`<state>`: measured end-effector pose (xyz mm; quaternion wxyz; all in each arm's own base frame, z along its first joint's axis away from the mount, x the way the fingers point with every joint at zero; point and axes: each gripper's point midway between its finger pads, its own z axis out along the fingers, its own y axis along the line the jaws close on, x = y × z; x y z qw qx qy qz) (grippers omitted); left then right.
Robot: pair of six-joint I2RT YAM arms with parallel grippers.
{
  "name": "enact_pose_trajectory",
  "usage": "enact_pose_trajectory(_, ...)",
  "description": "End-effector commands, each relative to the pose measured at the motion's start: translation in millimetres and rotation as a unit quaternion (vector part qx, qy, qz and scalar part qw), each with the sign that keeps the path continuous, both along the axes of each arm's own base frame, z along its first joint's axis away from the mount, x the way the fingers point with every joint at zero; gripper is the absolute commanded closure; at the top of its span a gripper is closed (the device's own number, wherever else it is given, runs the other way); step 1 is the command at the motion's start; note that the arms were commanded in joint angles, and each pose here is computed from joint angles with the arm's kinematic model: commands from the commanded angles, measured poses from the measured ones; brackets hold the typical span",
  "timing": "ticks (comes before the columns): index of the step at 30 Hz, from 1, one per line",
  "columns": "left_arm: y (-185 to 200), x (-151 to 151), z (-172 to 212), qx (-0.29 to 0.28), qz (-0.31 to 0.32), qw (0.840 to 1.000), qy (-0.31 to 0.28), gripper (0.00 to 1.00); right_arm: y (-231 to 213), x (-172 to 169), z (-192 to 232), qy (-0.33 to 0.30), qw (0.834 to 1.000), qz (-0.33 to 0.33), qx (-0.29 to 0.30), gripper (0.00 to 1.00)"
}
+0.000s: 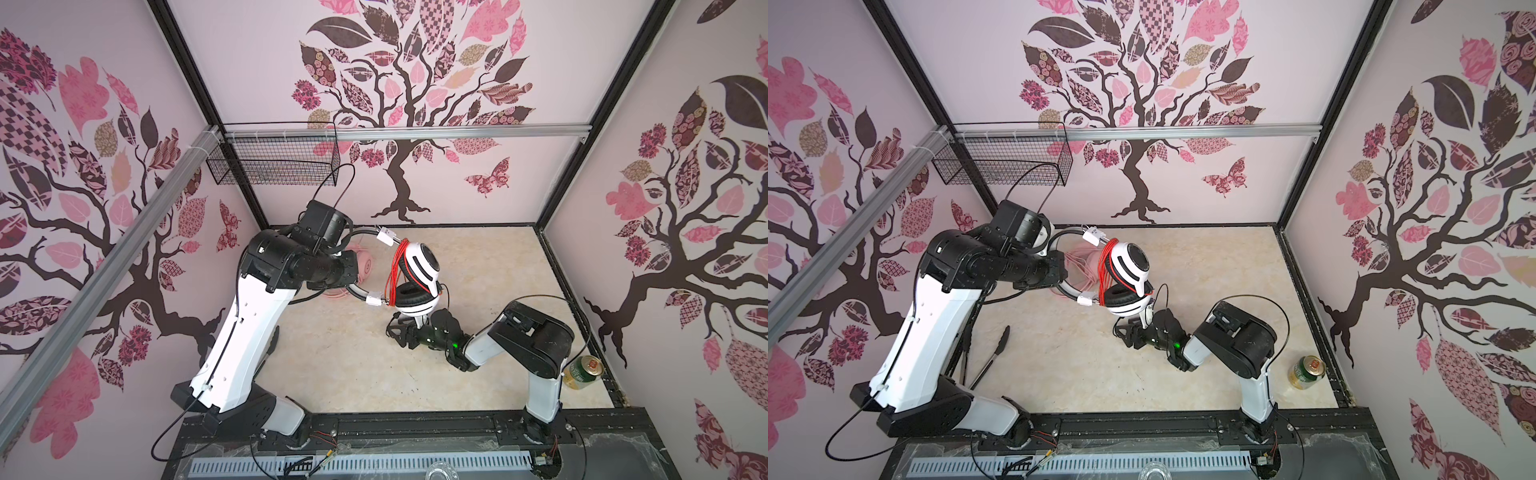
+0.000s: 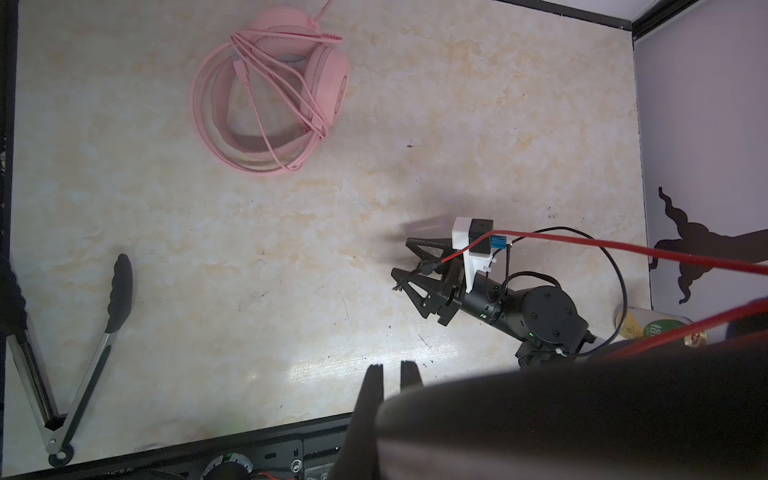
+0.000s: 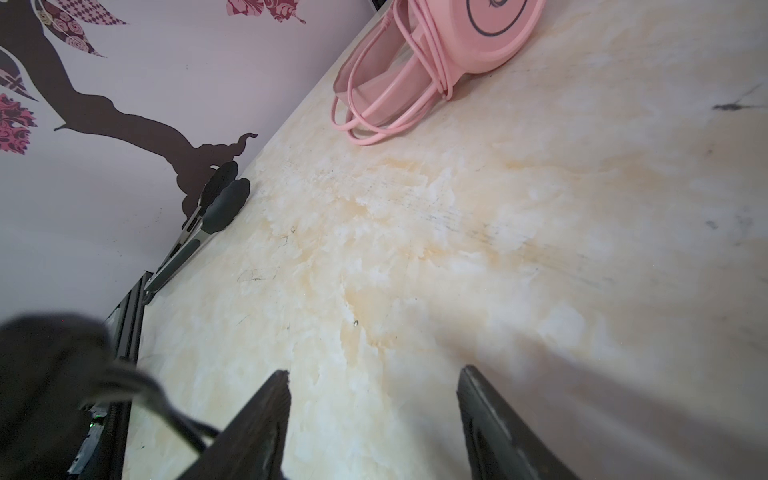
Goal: Wrap the headphones
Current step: 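Open the right gripper and move it toward the loose cable near the plugs, then grasp the black cable near the green and pink plugs with the right gripper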
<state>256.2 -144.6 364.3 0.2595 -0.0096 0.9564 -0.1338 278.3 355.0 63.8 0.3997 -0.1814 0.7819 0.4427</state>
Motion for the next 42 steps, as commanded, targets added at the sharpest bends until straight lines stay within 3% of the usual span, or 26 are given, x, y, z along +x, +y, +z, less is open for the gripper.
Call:
enact_pose_trajectory(1,-8.6,4.3,19.5,-0.035,-0.006,0.999,-0.029,1.00,-3.0,-4.0,11.4,-0.009,1.000,0.000,0.024,0.33)
enact_pose_trajectory(12,-8.7,1.0,23.0,-0.043,-0.006,0.999,-0.032,1.00,9.1,-25.9,20.2,-0.053,0.995,0.084,0.023,0.34)
enact_pose_trajectory(20,-9.8,0.6,25.7,-0.049,-0.008,0.998,-0.033,1.00,36.2,-31.2,-2.1,-0.112,0.980,0.137,-0.091,0.33)
enact_pose_trajectory(34,-12.6,-1.9,42.1,-0.068,-0.010,0.997,-0.044,1.00,54.2,-29.4,-19.2,-0.133,0.977,0.131,-0.105,0.37)
enact_pose_trajectory(42,-15.0,-1.9,46.6,-0.076,-0.012,0.996,-0.046,1.00,51.8,-16.7,-19.4,-0.179,0.972,0.101,-0.110,0.27)
